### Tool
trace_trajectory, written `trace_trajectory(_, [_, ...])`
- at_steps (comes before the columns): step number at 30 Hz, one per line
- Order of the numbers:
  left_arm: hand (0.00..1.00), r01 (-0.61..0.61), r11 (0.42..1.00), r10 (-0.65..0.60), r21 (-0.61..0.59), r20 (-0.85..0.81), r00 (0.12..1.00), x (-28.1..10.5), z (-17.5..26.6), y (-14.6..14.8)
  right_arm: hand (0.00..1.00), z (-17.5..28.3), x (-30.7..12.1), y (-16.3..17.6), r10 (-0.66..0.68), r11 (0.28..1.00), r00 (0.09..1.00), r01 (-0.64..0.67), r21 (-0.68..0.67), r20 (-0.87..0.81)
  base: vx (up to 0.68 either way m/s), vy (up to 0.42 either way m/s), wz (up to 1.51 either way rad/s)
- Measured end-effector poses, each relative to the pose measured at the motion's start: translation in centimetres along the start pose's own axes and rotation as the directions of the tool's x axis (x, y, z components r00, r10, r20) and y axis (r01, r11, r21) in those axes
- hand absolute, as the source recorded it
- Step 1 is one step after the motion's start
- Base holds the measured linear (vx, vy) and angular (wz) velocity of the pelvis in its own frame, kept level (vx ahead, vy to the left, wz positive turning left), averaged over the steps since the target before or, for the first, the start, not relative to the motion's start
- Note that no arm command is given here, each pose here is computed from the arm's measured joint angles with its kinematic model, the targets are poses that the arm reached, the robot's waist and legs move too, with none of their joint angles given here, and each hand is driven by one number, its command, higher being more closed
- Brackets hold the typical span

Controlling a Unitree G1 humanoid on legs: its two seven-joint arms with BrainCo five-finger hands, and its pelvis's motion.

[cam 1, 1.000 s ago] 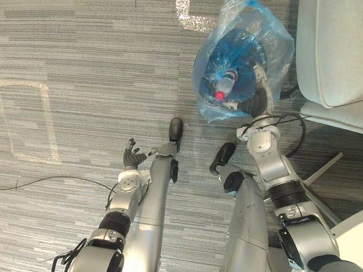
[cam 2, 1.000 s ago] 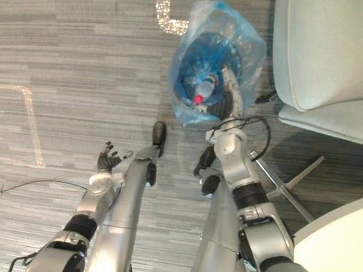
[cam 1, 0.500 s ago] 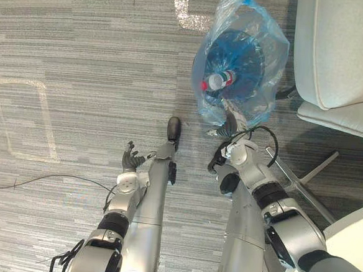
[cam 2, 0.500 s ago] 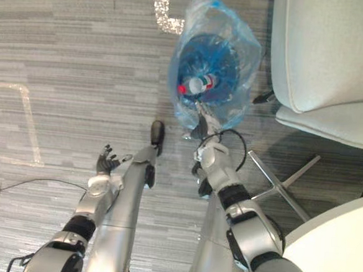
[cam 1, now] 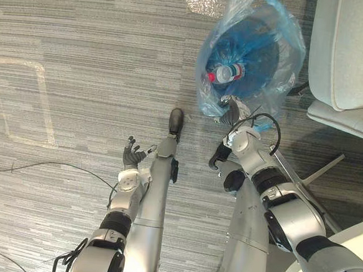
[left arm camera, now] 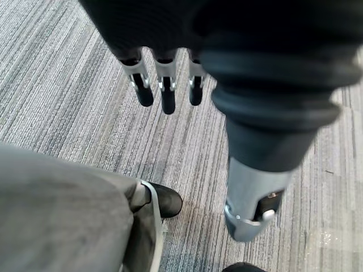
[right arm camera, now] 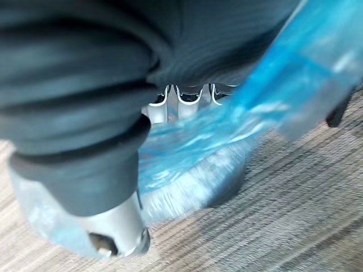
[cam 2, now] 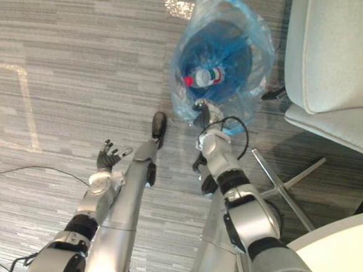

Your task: Gather rubbish on tea table into small bin, then transfer packed bag to large trash can.

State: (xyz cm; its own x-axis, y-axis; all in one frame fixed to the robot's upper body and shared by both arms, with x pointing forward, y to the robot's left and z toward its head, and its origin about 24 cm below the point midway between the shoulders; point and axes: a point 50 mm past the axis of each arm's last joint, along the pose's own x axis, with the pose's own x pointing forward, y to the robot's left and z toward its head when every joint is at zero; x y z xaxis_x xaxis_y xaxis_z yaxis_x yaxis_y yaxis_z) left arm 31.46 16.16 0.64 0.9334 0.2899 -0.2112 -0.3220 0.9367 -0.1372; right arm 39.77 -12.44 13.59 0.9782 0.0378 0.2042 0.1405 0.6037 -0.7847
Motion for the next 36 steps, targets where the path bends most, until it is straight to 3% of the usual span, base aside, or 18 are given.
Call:
trace_trajectory(15, [0.00, 0.008, 1.000, -0.008, 0.018, -0.020, 1.000, -0.2, -0.5, 0.0, 1.00, 0.9, -0.7, -1.2, -0.095, 0.982, 0.995, 0.089, 0.168, 0.032, -0.06, -0.010, -0.05])
trace_trajectory(30, [0.00, 0.006, 0.993, 0.020, 0.119, -0.221, 0.975, -3.0, -6.3, 2.5, 1.00, 1.2, -6.1, 3.7, 0.028, 0.950, 0.996, -0.052, 0.307, 0.083, -0.01, -0.008, -0.04])
trace_trajectory(36, [0.00, -0.008, 0.981, 0.073, 0.196, -0.325, 0.943, -4.5, -9.0, 4.3, 1.00, 0.7, -9.4, 7.1, 0.176, 0.921, 0.981, -0.194, 0.339, 0.082, 0.02, -0.025, -0.07])
